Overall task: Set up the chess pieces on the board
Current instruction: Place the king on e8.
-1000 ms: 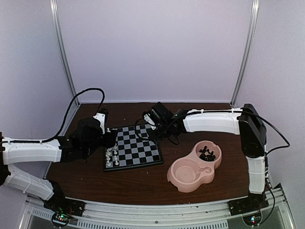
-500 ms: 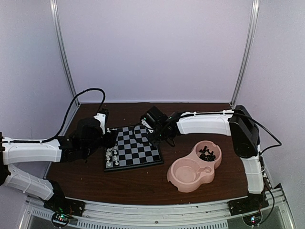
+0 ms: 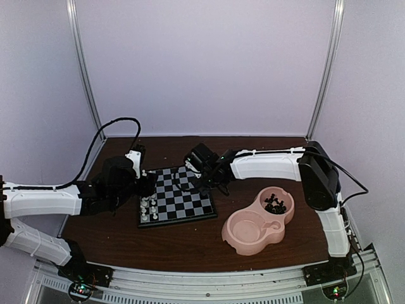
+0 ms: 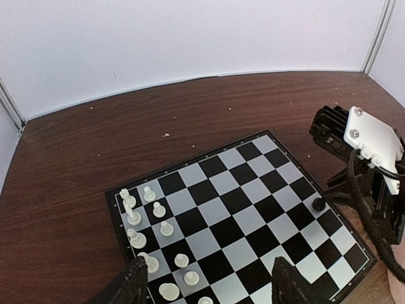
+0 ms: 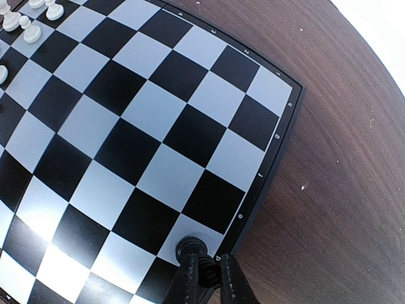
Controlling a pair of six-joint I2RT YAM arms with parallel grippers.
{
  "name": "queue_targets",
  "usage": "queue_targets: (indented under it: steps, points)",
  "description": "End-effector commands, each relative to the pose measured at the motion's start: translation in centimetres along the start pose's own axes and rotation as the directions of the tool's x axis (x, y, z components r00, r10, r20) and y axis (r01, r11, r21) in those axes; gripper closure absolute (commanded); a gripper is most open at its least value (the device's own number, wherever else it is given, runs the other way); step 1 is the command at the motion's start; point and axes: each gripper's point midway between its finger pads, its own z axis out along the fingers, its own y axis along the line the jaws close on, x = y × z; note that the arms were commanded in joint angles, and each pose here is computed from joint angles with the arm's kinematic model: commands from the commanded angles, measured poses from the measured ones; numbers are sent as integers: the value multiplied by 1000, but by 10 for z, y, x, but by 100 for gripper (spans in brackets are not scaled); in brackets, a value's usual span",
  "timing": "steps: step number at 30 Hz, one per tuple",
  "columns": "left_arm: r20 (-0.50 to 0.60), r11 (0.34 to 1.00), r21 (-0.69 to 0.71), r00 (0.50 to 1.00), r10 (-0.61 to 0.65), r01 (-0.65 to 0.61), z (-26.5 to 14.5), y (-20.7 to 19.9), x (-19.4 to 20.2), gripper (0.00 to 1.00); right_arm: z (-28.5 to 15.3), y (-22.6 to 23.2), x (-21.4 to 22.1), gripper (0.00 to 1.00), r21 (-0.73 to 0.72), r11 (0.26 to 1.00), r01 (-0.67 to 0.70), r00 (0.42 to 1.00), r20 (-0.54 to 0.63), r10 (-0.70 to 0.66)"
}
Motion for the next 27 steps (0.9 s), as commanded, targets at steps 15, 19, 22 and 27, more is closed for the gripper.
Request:
queue_targets:
  steps: [15, 19, 22, 27]
  points:
    - [44, 999, 38, 999, -7, 6, -1, -7, -13, 33, 0, 8, -5, 72, 3, 1000, 29, 1000, 11, -29]
    - [41, 999, 52, 999, -6, 4, -1, -9, -13, 33, -5, 7, -9, 69, 0, 1000, 24, 999, 23, -24]
    - [41, 999, 44, 999, -16, 15, -1, -8, -13, 33, -7, 6, -10, 66, 4, 1000, 23, 999, 30, -23]
    - [15, 995, 9, 995, -102, 102, 6, 11, -6, 27, -20, 12, -15, 56, -60, 998, 12, 997, 71, -7]
